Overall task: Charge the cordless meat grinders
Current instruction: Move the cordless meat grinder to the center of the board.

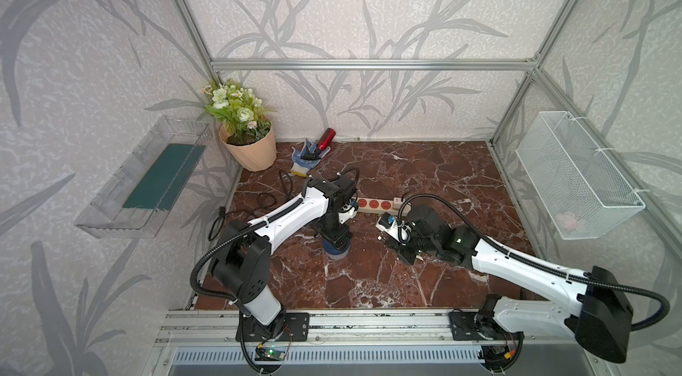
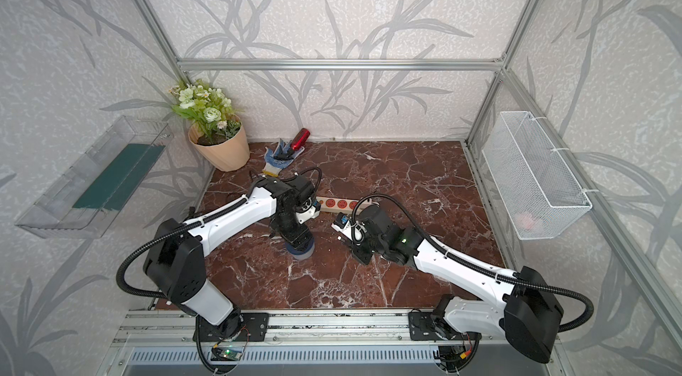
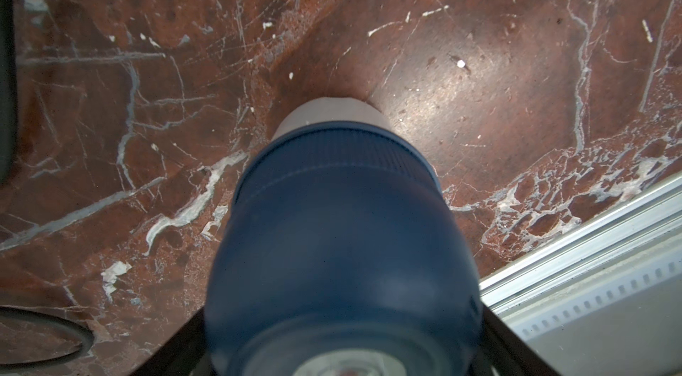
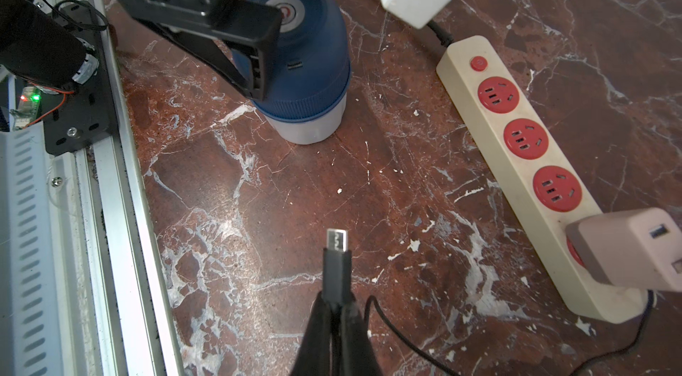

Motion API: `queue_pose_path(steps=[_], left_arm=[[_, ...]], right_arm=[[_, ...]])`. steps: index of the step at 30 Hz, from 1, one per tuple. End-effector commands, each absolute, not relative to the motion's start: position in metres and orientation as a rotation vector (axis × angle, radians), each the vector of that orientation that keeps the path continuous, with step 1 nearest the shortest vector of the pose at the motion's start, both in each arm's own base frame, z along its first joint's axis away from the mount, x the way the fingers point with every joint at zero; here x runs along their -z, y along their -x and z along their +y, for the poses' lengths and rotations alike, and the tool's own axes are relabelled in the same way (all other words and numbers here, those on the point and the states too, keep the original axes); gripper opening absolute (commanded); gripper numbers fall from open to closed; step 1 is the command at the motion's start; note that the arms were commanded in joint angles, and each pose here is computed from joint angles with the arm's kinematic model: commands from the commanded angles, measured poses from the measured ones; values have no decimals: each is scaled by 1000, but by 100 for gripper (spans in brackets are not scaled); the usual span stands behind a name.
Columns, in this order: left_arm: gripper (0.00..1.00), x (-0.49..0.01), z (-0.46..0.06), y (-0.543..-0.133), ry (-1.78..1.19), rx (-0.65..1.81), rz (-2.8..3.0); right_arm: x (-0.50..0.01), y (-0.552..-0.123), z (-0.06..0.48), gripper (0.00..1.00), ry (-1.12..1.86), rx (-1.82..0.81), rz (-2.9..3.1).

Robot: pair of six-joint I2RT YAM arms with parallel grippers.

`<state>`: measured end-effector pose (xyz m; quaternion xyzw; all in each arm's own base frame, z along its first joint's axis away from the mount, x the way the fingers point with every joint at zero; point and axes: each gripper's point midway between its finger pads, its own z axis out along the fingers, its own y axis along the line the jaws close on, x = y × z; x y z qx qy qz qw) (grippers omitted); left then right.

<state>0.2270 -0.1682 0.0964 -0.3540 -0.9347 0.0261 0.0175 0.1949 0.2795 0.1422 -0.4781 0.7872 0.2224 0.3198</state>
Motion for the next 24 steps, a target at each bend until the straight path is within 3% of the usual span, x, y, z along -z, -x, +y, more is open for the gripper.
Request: queue_pose_path(steps=[1, 11, 19, 24], left_arm=[[81, -85, -173, -220, 1166, -96, -2844], [81, -88, -228, -204, 1430, -273, -2787], [89, -85, -234, -202, 1477, -290, -2764], [95, -108, -239, -208, 1534, -364, -2865]], right_arm=[[-146, -195, 274, 7, 1229, -578, 2066], [-142, -188, 265, 7, 1208, -583, 2080], [-135, -176, 271, 7, 1230, -678, 2099], [-132, -167, 279, 7, 1263, -755, 2112]])
